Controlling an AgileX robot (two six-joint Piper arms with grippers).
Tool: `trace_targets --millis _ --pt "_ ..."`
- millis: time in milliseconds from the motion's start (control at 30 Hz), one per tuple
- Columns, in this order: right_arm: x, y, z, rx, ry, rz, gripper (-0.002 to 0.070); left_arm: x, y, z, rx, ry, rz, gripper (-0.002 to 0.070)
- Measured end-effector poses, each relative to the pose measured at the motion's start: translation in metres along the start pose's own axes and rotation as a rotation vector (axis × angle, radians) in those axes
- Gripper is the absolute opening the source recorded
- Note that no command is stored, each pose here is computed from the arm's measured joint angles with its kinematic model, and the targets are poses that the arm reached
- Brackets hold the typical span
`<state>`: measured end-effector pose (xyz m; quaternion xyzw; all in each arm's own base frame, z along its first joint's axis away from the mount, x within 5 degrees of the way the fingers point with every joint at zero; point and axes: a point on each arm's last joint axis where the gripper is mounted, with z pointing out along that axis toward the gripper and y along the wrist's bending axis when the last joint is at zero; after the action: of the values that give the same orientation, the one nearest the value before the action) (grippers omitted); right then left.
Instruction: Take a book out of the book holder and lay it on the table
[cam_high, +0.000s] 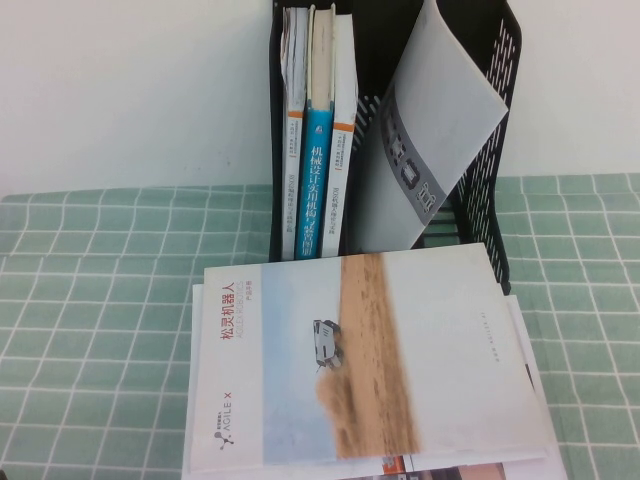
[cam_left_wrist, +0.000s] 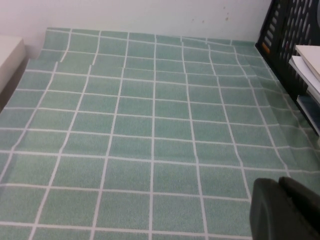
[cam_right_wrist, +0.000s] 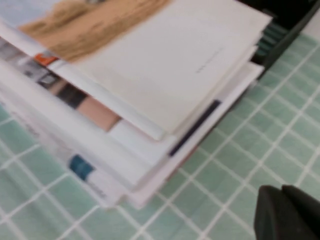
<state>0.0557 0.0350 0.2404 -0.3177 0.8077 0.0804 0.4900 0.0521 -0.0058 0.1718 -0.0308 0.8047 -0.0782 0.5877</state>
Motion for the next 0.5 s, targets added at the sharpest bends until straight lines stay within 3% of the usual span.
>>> trace_targets --millis 300,500 --pt "0.015 -0.008 -0.016 0.292 -0.164 0.019 -0.0002 0.0 0.0 0.0 0.0 0.0 0.0 -0.0003" --pt "0.038 -0.011 -0.01 0.492 -0.144 0.097 -0.0002 0.0 0.0 0.0 0.0 0.0 0.0 -0.0003"
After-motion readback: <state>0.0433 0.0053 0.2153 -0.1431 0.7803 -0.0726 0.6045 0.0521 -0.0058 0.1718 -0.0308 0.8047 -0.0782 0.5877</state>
